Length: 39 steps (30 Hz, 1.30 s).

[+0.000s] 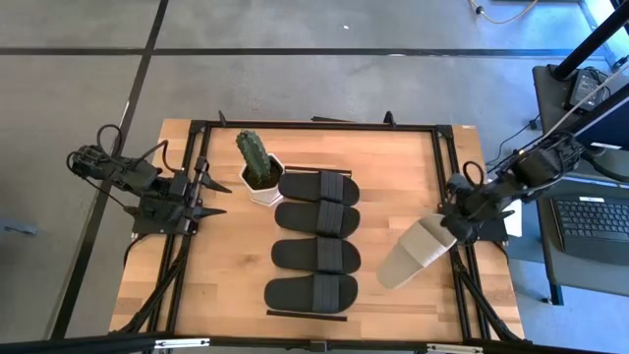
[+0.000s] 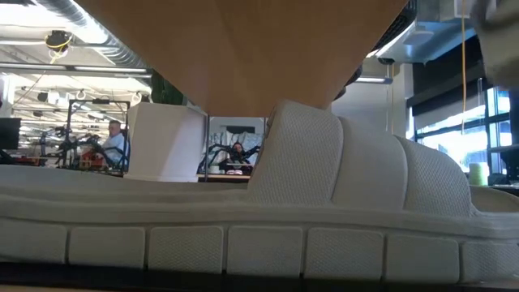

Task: Pick and place slides into the shelf
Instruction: Put the gray slide under the shelf

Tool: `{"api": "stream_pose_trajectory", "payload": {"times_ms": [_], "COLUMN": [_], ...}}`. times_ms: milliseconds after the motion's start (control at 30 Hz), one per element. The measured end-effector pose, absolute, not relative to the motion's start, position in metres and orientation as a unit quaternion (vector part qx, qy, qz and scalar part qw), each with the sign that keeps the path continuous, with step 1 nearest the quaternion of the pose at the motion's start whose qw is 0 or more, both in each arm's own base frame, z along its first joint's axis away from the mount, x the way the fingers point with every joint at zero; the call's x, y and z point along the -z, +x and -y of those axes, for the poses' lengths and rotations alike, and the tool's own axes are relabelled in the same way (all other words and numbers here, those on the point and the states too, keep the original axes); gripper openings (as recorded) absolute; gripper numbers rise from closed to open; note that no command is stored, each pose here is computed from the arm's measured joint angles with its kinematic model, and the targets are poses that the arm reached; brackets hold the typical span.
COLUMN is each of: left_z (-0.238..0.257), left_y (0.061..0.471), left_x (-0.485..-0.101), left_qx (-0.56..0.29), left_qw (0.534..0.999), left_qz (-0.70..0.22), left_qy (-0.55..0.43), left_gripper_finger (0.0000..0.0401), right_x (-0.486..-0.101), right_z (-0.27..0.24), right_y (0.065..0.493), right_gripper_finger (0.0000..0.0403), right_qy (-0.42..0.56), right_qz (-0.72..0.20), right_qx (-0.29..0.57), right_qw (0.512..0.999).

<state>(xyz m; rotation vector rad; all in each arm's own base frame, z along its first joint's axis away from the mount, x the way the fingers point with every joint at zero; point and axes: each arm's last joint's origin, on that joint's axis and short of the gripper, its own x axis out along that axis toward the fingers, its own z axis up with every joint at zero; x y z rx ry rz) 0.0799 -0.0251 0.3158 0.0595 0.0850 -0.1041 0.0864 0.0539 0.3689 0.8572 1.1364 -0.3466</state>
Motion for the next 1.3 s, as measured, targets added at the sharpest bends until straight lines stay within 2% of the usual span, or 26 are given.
{"api": "stream_pose_trajectory", "payload": {"times_ms": [133,300,633,767,900,1300], "left_z": [0.025,0.025,0.025,0.025,0.026,0.028], "left_y": [0.080,0.080,0.080,0.080,0.083,0.086], "left_x": [-0.316,-0.316,-0.313,-0.311,-0.304,-0.293], "left_qx": [0.052,0.052,0.051,0.050,0.050,0.049], "left_qw": [0.997,0.997,0.997,0.997,0.996,0.995], "left_qz": [-0.043,-0.043,-0.056,-0.065,-0.075,-0.091], "left_qy": [0.030,0.030,0.022,0.015,0.018,0.010], "left_gripper_finger": [0.0225,0.0225,0.0225,0.0225,0.0225,0.0225], "right_x": [-0.343,-0.311,-0.248,-0.250,-0.243,-0.224], "right_z": [-0.051,-0.041,-0.039,-0.044,-0.048,-0.070], "right_y": [0.083,0.073,0.075,0.086,0.093,0.123], "right_gripper_finger": [0.0036,0.0036,0.0035,0.0035,0.0035,0.0035], "right_qy": [0.379,0.372,0.428,0.431,0.452,0.467], "right_qz": [-0.529,-0.495,-0.429,-0.392,-0.388,-0.422], "right_qx": [0.194,0.254,0.261,0.277,0.321,0.361], "right_qw": [0.734,0.743,0.751,0.764,0.736,0.688]}}
